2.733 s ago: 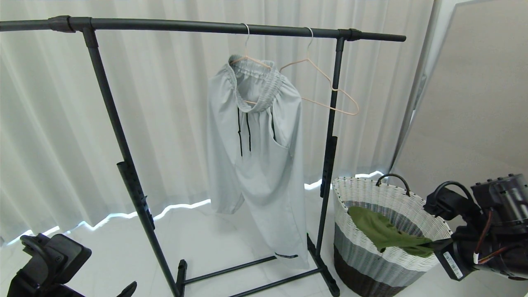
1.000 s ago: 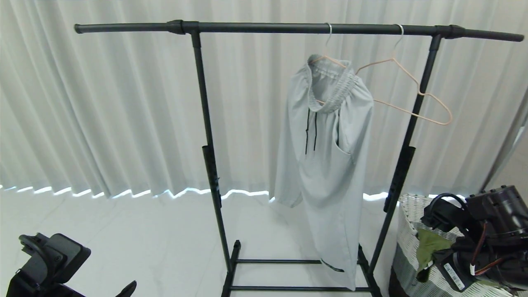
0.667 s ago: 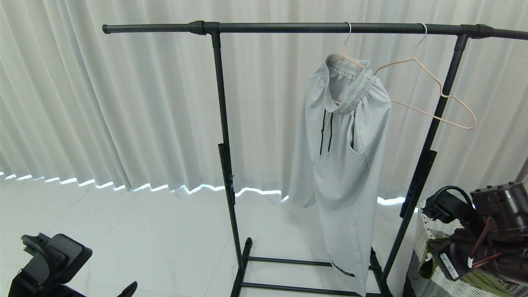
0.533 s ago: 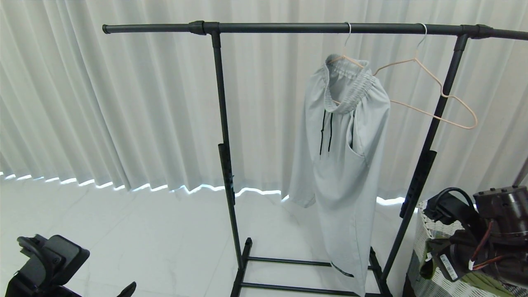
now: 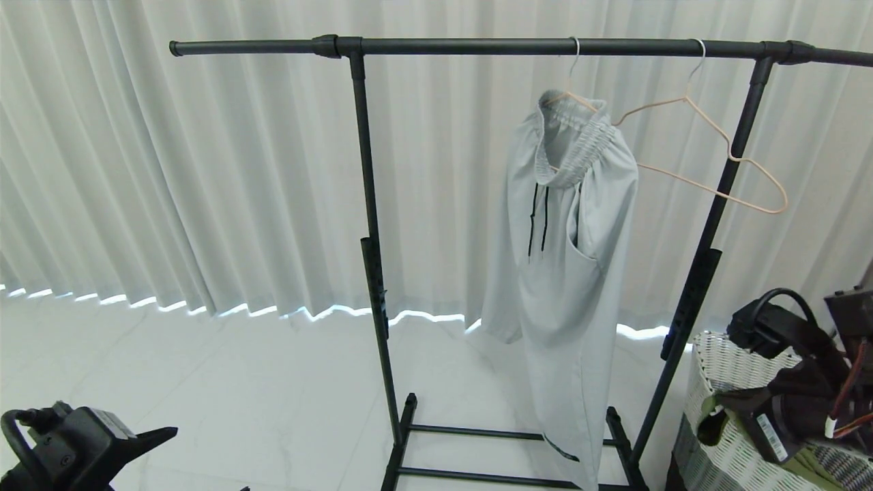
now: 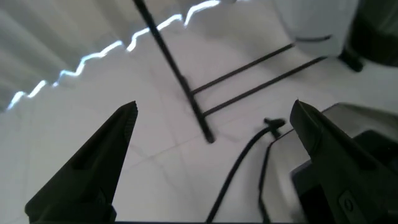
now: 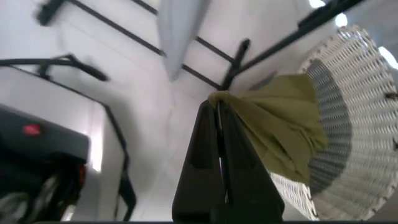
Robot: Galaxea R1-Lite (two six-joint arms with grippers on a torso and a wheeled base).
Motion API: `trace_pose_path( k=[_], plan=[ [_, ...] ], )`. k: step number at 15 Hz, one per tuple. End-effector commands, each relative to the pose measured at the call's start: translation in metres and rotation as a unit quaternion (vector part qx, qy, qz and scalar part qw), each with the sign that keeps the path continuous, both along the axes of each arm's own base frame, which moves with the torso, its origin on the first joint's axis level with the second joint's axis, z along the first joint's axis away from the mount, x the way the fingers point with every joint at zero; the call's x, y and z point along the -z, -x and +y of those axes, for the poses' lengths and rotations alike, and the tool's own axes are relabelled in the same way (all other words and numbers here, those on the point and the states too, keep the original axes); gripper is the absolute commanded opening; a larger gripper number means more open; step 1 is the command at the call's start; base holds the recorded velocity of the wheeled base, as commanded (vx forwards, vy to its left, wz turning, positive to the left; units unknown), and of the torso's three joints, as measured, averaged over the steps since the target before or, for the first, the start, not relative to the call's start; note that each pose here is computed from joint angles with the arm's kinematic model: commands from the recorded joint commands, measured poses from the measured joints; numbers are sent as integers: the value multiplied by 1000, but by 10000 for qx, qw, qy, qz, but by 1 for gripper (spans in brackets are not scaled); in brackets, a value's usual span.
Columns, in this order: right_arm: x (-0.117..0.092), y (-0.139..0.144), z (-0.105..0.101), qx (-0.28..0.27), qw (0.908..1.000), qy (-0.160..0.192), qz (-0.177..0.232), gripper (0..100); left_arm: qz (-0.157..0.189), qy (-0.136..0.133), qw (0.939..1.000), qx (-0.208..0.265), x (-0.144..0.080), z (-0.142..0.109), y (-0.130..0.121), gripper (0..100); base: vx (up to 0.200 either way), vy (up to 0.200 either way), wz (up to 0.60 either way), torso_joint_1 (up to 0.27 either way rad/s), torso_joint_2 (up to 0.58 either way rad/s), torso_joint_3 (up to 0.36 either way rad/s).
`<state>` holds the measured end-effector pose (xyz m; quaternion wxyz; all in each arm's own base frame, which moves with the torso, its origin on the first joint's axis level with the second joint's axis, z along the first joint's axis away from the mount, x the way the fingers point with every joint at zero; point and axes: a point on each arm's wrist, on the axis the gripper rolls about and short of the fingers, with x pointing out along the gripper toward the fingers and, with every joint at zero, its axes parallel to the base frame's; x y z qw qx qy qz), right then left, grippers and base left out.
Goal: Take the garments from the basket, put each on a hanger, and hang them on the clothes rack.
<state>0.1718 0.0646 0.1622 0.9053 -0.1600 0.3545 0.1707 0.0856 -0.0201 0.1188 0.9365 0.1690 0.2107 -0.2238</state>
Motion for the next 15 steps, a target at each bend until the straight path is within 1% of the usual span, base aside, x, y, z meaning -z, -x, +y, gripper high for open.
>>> trace_pose_path(
  k=[1, 2, 3, 4, 5, 6, 7, 8, 9, 10, 11, 12, 14, 15],
  plan=[
    [-35, 7, -5, -106, 9984, -341, -434, 0, -15, 349, 9988, 334, -13, -7, -10, 100, 0, 0, 0, 0, 0, 0],
    [-42, 10, -6, -177, 9975, -454, -506, 0, 41, 599, 9970, 488, -23, -15, -18, 100, 0, 0, 0, 0, 0, 0],
    [-49, 14, -7, -284, 9962, -578, -582, 0, 152, 896, 9939, 619, -34, -26, -29, 100, 0, 0, 0, 0, 0, 0],
    [-56, 18, -7, -420, 9944, -712, -662, 0, 218, 1180, 9896, 788, -49, -40, -42, 100, 0, 0, 0, 0, 0, 0],
    [-64, 19, -8, -518, 9926, -817, -728, 0, 294, 1343, 9860, 939, -59, -54, -55, 100, 0, 0, 0, 0, 0, 0],
    [-73, 19, -7, -616, 9904, -927, -815, 0, 327, 1417, 9835, 1078, -67, -67, -67, 100, 0, 0, 0, 0, 0, 0],
    [-82, 18, -6, -724, 9876, -1046, -922, 0, 400, 1413, 9822, 1171, -69, -78, -76, 100, 0, 0, 0, 0, 0, 0],
    [-89, 17, -6, -785, 9857, -1108, -995, 0, 468, 1391, 9821, 1184, -68, -84, -80, 100, 0, 0, 0, 0, 0, 0],
    [-101, 17, -4, -953, 9814, -1249, -1107, 0, 635, 1335, 9827, 1114, -63, -94, -85, 100, 0, 0, 0, 0, 0, 0],
    [-106, 17, -4, -1027, 9794, -1305, -1147, 0, 686, 1327, 9831, 1058, -61, -97, -86, 100, 0, 0, 0, 0, 0, 0],
    [-117, 19, -3, -1234, 9742, -1451, -1213, 0, 798, 1349, 9829, 964, -58, -103, -87, 100, 0, 0, 0, 0, 0, 0],
    [-130, 21, -2, -1488, 9670, -1622, -1281, 0, 923, 1486, 9801, 941, -58, -112, -87, 100, 0, 0, 0, 0, 0, 0],
    [-145, 26, 1, -1870, 9563, -1831, -1303, 0, 1127, 1770, 9718, 1078, -63, -130, -86, 100, 0, 0, 0, 0, 0, 0],
    [-148, 28, 2, -1993, 9533, -1886, -1263, 0, 1226, 1810, 9688, 1170, -62, -139, -85, 100, 0, 0, 0, 0, 0, 0]
  ],
)
